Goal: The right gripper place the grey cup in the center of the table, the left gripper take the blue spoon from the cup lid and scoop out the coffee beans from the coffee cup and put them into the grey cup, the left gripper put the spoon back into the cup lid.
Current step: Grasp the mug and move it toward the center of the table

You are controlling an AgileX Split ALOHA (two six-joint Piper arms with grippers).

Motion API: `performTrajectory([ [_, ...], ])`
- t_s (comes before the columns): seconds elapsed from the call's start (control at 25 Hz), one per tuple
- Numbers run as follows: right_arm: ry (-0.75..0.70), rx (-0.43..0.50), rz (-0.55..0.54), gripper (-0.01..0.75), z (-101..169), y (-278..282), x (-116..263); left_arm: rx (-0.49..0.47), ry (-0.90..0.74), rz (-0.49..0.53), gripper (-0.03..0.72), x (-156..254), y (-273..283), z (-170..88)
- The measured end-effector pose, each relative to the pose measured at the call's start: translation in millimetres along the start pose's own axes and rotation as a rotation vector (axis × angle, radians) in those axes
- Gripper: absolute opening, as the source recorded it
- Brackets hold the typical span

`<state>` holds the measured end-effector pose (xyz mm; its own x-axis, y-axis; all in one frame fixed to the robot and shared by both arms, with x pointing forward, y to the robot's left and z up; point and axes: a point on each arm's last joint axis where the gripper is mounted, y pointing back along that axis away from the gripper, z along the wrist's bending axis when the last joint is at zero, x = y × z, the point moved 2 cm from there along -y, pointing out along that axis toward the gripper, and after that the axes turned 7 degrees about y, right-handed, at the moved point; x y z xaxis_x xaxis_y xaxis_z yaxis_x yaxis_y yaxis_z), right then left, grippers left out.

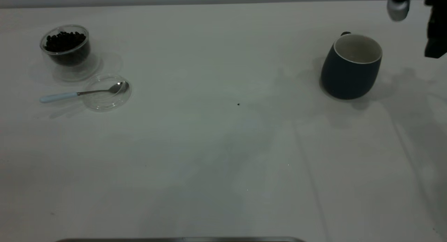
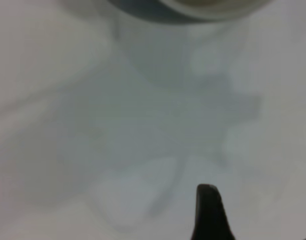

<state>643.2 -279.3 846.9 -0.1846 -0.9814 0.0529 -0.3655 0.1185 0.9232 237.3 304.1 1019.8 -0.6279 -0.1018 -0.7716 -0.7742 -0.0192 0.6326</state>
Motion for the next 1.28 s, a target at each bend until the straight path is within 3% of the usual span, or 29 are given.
performTrajectory([
  [0.64, 0.205, 0.090, -0.097, 0.462, 1.9, -47.9, -33.6, 0.000, 0.000, 0.000, 0.592, 0.0, 0.0, 0.0],
  [1.28, 0.367, 0.115, -0.277, 0.462, 49.9, -20.4, -155.0, 0.000, 0.000, 0.000, 0.592, 0.0, 0.0, 0.0],
])
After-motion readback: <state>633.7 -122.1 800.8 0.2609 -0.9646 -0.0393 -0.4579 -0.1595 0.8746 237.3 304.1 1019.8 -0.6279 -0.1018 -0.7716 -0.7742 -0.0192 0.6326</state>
